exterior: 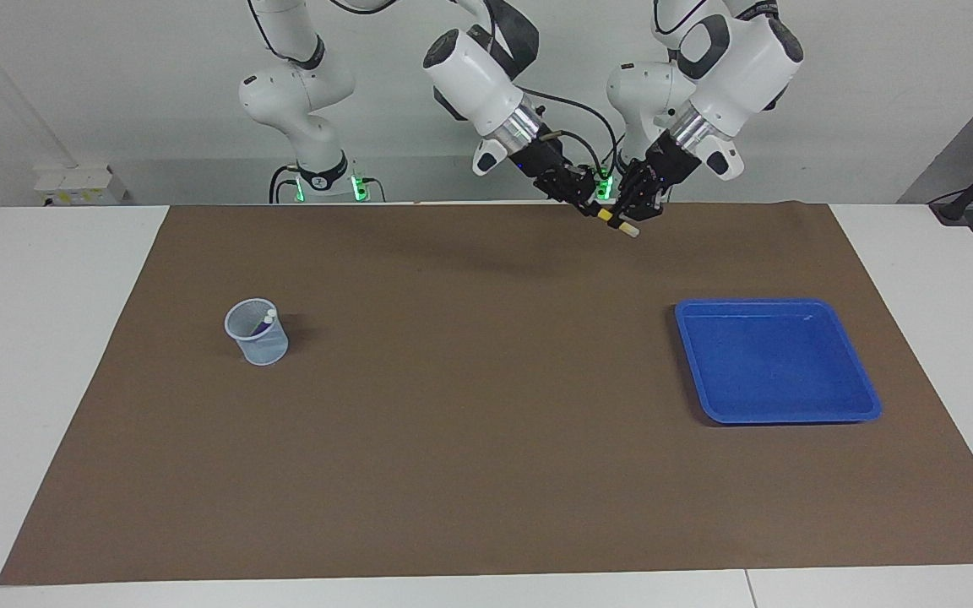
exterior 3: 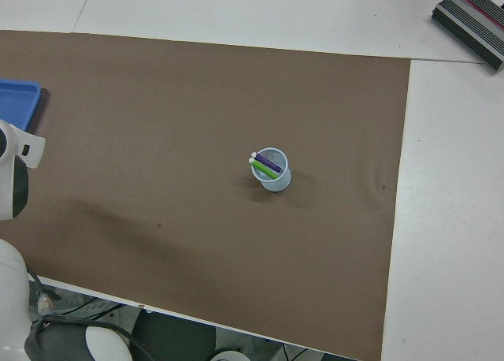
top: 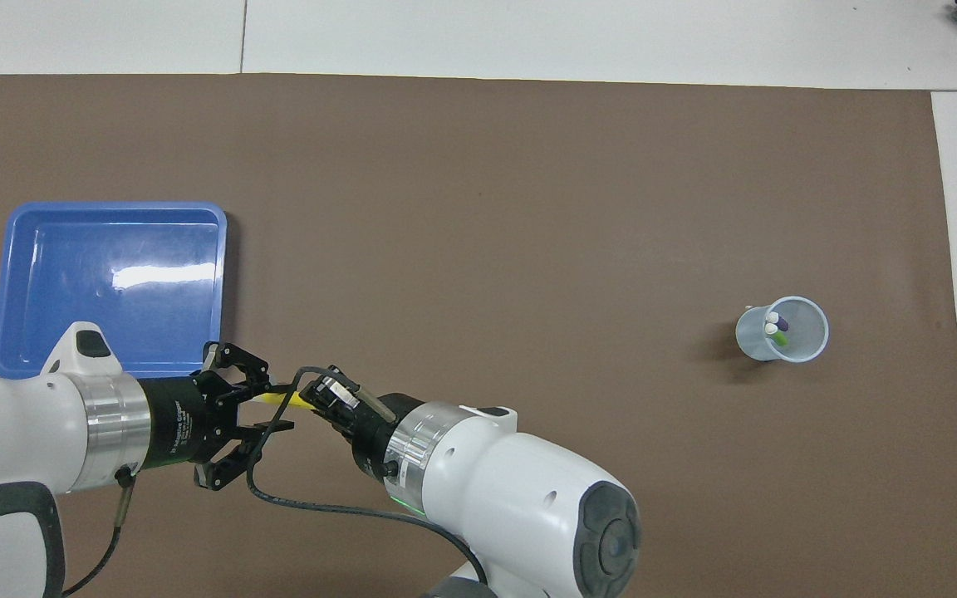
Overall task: Transfer and insert pens with both arms
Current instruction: 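Grasp the yellow pen with the right gripper, open the left gripper, then carry the yellow pen to the cup while the left gripper withdraws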
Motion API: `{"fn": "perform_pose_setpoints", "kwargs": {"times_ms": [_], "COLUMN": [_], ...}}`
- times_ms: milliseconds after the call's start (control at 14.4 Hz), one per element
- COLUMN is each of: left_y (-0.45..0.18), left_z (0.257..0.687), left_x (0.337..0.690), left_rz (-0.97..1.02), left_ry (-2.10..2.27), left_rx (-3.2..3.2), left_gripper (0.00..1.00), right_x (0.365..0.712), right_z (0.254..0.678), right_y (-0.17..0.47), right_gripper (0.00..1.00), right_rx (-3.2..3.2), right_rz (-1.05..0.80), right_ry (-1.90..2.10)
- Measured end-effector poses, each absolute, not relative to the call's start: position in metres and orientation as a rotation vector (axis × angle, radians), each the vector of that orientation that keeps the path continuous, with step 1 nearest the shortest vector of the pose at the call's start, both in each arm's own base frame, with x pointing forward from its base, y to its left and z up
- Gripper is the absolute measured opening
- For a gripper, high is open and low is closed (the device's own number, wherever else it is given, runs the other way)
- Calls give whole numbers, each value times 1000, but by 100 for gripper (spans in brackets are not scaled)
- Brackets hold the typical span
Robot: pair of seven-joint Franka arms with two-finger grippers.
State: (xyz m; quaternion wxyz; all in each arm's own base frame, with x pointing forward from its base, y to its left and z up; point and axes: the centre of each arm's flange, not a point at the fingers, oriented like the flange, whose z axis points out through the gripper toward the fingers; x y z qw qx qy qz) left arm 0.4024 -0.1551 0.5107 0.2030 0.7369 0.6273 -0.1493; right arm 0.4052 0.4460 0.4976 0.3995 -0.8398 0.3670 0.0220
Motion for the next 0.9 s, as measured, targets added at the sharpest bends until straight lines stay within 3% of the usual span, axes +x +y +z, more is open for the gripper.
{"fn": "perform_pose_setpoints", "kwargs": {"times_ms": [278,347,903], "left_y": [-160,-160,-127], "left_z": [511,511,502], "left_x": [400,399,395], "left_rz": [-423,-420,-378], "left_ry": [1733,1716,1184], "left_rx": [2075,2088,2459], "left_gripper": [92,100,100], "right_x": [412,417,469], "right_z": [494,490,476], "right_y": [439,433,337], "right_gripper": [19,19,19], "right_rx": [-2174,-2222,-2527], "right_rz": [20,22,102], "right_ry": [847,792,288]}}
